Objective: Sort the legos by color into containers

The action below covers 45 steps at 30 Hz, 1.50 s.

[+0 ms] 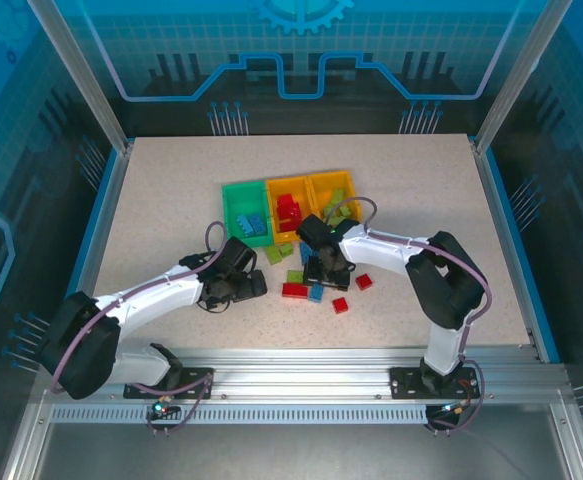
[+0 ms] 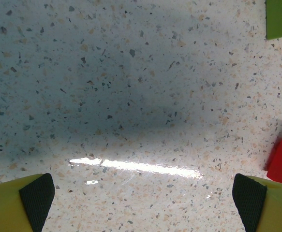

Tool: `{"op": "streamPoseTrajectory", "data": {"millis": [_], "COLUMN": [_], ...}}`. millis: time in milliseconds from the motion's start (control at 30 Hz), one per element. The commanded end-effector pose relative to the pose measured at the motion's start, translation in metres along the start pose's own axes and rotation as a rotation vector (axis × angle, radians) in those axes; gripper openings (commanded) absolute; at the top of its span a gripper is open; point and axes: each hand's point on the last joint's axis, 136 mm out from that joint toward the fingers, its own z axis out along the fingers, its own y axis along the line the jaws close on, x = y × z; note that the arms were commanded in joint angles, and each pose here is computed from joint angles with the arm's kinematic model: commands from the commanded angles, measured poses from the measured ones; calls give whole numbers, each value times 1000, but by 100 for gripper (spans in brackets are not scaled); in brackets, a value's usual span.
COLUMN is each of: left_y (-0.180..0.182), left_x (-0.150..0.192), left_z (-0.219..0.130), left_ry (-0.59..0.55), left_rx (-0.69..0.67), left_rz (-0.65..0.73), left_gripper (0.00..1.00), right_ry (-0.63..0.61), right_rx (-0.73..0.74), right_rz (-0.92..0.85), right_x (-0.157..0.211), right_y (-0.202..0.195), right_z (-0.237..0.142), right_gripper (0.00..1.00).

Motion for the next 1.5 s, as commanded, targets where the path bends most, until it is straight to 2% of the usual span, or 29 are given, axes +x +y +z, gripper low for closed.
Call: {"op": "streamPoseTrajectory", "data": {"millis": [0,233,400,500,700,900,1000,1233,1467], "left_y": [4,5,7,8,17,24,25,28,27], "left_x": [-1,0,0,-1,-1,0,-1,0,1], "left_z": [-1,-1,-1,-1,-2,-7,-10,-12,-13], "left_ry": [-14,-13,-17,-21,-36,-58,-71,-74,-71], "left_rx": [-23,-27,-31,-37,-69,-71,-66,-71,-62], "left_rz": [8,3,2,-4,-19,-45,-53,-48,-32], "left_gripper": [99,99,99,99,99,99,99,99,99], "right_ry": [19,9,-35,-65,-145,-205,-235,-220,-180], "right_rx": [20,27,27,1,-128,-390,-442,-496,-510], "right_rz": [-5,-10,-39,-65,-112,-108,-165,-197,-154], "right_x": [7,6,0,-5,-26,-71,-94,-135,-160], "right_y": [-1,-5,-2,7,46,115,150,203,222], "right_z": [6,5,-15,-32,-75,-107,-119,-107,-71], "right_gripper": [58,43,32,30,29,29,29,30,41]}}
